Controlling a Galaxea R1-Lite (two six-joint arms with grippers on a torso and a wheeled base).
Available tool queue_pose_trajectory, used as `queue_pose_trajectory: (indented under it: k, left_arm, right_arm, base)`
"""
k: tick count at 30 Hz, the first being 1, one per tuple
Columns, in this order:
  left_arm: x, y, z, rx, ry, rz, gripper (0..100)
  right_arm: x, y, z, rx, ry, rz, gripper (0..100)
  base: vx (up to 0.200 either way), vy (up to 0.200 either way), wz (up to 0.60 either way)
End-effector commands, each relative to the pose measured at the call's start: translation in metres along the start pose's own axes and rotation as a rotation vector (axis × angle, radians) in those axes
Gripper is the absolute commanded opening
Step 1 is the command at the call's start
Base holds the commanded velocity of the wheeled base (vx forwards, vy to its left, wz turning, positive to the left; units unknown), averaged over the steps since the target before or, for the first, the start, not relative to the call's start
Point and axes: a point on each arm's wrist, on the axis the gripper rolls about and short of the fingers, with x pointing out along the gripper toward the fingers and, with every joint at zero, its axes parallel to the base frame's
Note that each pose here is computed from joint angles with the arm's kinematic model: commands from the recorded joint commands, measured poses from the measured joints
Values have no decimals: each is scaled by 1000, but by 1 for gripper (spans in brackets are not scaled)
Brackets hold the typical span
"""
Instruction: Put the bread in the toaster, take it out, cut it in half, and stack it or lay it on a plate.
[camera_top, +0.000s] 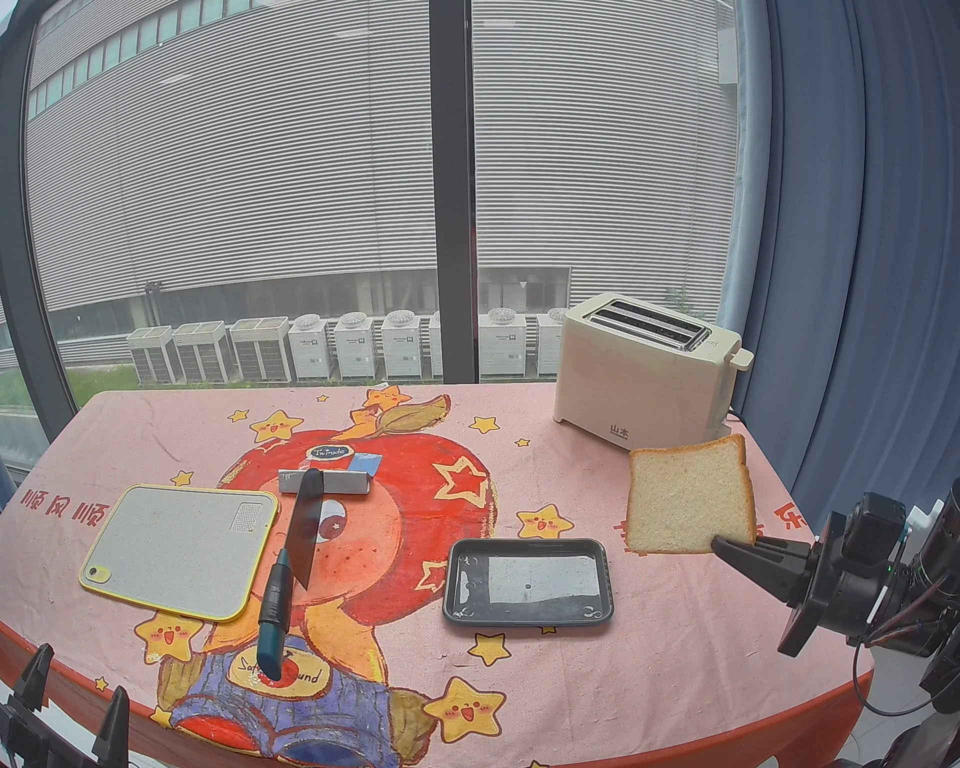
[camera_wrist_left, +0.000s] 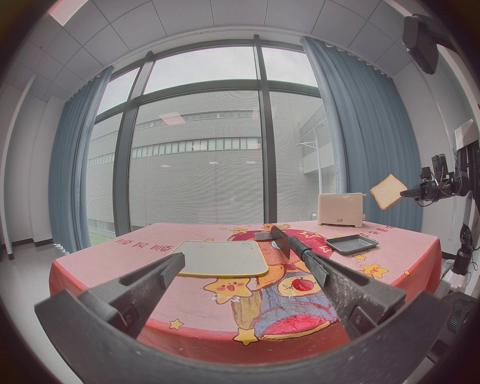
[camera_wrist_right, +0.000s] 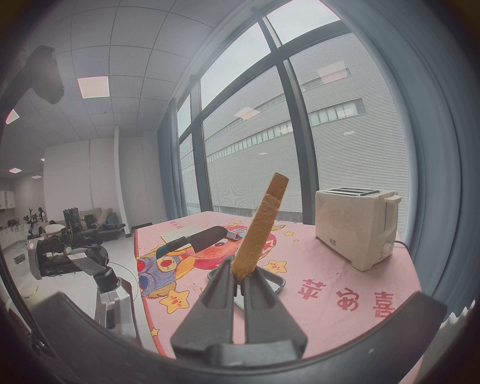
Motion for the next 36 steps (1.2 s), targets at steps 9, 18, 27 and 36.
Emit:
queue_pose_trajectory:
  k: [9,18,27,36]
  left_arm:
    - [0,0,-5,1,1,0,100]
    - [0,0,-5,-1,1,0,100]
    - [0,0,-5,-1,1,0,100]
    - [0,0,-5,-1,1,0,100]
  right_arm:
    - [5,-21,6,-49,-14,-27,0]
    - [9,-23,15,-71,-46,-23,0]
    - [12,-32,18,-145,-52,-60,0]
    - [15,-39,19,-221,-49,-77,0]
  base:
    - [0,0,0]
    - [0,0,0]
    - [0,0,0]
    - [0,0,0]
